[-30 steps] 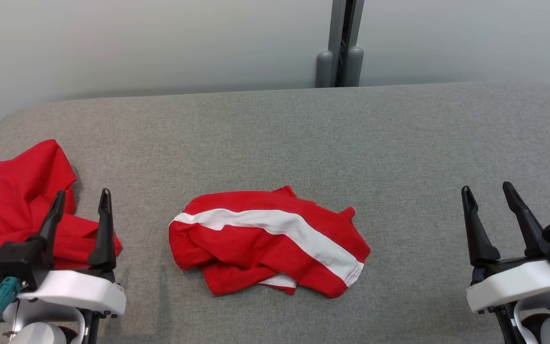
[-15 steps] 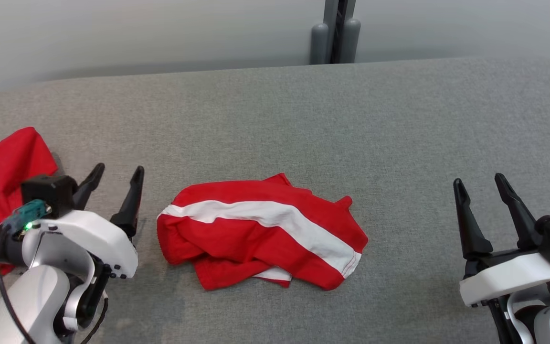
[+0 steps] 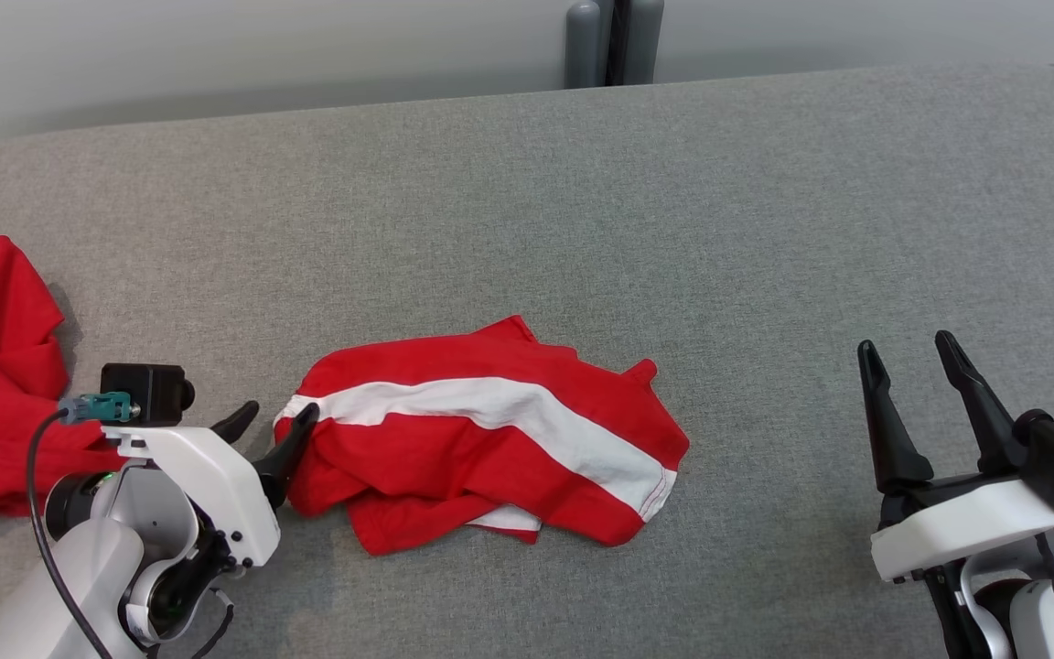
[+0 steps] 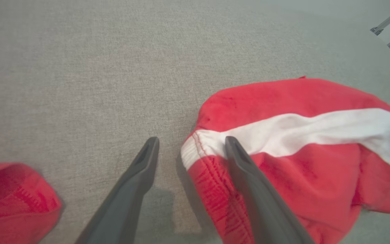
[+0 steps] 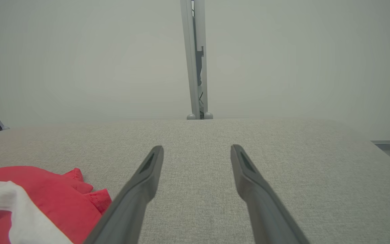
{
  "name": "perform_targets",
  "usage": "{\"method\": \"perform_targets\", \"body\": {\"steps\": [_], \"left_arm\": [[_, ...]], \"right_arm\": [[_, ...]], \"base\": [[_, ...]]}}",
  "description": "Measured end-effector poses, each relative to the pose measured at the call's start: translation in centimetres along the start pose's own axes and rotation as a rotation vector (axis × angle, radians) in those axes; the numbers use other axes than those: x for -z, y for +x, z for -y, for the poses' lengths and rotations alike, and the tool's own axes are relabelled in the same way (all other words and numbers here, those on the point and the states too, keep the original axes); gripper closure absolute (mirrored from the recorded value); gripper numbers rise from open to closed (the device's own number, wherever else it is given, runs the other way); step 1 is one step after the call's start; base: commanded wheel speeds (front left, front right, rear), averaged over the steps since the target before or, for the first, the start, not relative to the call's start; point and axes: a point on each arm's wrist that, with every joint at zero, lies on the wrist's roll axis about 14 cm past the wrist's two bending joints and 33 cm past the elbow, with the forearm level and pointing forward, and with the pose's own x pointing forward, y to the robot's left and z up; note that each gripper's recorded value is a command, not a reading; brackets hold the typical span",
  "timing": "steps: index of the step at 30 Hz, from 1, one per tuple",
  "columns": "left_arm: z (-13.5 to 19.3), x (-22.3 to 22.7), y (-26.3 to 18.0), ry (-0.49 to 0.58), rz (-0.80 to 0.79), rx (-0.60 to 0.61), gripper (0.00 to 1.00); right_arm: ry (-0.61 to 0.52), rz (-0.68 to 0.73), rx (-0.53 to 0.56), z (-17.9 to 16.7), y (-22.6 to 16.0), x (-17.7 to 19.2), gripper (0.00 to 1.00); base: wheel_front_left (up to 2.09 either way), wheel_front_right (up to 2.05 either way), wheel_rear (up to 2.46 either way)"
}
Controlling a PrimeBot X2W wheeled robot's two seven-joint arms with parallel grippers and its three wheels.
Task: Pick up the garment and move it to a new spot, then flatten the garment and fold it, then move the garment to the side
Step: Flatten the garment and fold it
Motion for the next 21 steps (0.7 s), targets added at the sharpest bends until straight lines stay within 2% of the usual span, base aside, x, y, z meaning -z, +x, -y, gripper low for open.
{"method": "perform_targets", "body": {"steps": [1, 2, 4, 5, 13, 18, 21], "left_arm": [[0.2, 0.4, 0.1, -0.02, -0.019, 0.016, 0.0], [0.2, 0.6, 0.1, -0.018, -0.03, 0.021, 0.07], [0.3, 0.6, 0.1, -0.028, -0.03, 0.031, 0.89], [0.3, 0.6, 0.1, -0.028, -0.029, 0.031, 1.0], [0.1, 0.1, 0.1, -0.017, -0.004, 0.03, 1.0], [0.1, 0.2, 0.1, -0.012, -0.006, 0.033, 1.0], [0.1, 0.2, 0.1, -0.011, -0.008, 0.032, 1.0]], "right_arm": [[0.001, -0.003, 0.001, 0.0, 0.0, 0.2, 0.0], [0.001, -0.005, 0.002, 0.1, 0.0, 0.2, 0.0], [0.005, -0.008, 0.003, 0.1, 0.0, 0.4, 0.0], [0.008, -0.009, 0.002, 0.1, 0.0, 0.4, 0.0], [0.019, -0.059, -0.026, -0.9, 0.1, 1.8, 0.0], [0.044, -0.154, -0.092, -3.3, -0.3, 4.7, 0.0], [0.071, -0.233, -0.165, -5.9, -0.9, 7.1, 0.0]], "base": [[0.0, 0.0, 0.0], [0.0, 0.0, 0.0], [0.0, 0.0, 0.0], [0.0, 0.0, 0.0], [0.0, 0.0, 0.0], [0.0, 0.0, 0.0], [0.0, 0.0, 0.0]]}}
